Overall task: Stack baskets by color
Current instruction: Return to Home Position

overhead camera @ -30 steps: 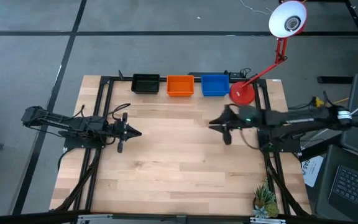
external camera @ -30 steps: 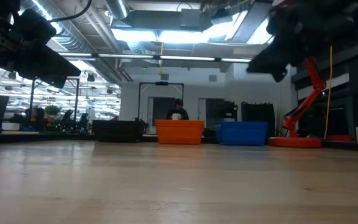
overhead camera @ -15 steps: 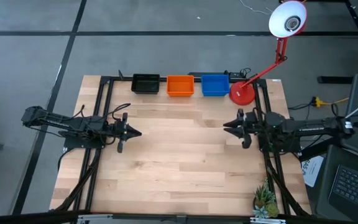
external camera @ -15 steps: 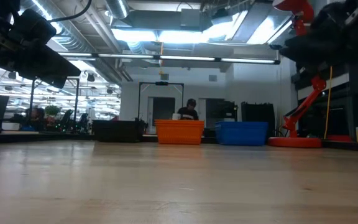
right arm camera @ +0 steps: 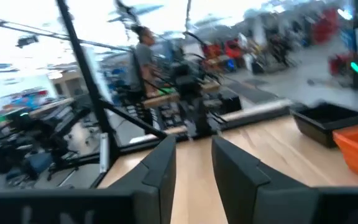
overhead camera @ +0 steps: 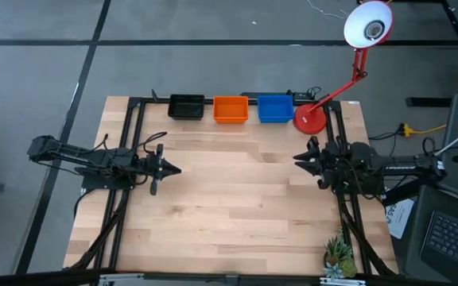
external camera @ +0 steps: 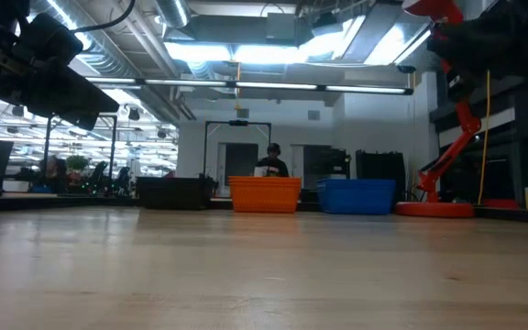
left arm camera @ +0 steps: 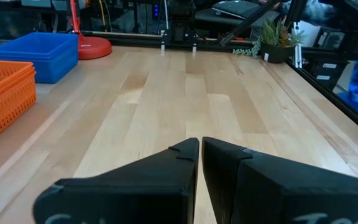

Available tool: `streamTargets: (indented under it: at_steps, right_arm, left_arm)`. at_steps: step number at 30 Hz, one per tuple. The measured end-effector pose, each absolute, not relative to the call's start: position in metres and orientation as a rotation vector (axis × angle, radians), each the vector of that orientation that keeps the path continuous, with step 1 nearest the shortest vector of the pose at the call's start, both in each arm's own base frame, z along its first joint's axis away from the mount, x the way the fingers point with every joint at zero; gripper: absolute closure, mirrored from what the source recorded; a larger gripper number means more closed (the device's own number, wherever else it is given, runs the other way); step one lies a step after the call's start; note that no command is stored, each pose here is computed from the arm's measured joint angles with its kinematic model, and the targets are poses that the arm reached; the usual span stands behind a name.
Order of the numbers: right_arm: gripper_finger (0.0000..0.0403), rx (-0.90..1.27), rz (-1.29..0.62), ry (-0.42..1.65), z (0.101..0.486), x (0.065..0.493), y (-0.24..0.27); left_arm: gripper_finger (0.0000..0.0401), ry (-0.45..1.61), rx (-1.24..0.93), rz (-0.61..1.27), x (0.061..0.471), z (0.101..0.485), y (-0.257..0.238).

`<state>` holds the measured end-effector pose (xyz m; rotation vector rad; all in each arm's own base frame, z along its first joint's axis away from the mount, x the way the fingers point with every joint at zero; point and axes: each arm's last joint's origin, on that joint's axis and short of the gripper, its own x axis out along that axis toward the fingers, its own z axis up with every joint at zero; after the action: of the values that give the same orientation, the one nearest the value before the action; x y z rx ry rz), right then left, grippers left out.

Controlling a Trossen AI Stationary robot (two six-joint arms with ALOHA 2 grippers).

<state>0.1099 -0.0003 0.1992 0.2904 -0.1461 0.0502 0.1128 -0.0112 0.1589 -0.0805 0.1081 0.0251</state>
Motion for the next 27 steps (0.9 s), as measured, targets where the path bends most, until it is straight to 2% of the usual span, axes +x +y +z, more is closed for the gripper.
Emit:
streamTargets:
  at_steps: [3, 9, 27]
  right_arm:
    - [0.0301, 0.238, 0.109, -0.199, 0.190, 0.107, 0.001]
    - [0.0301, 0.234, 0.092, -0.184, 0.186, 0.103, -0.002]
    - [0.0301, 0.215, 0.068, -0.318, 0.196, 0.092, -0.005]
  left_arm:
    - [0.0387, 0.108, -0.081, 0.025, 0.113, 0.159, -0.011]
    - [0.0387, 0.109, -0.080, 0.025, 0.113, 0.159, -0.011]
    - [0.0387, 0.109, -0.080, 0.025, 0.113, 0.159, -0.011]
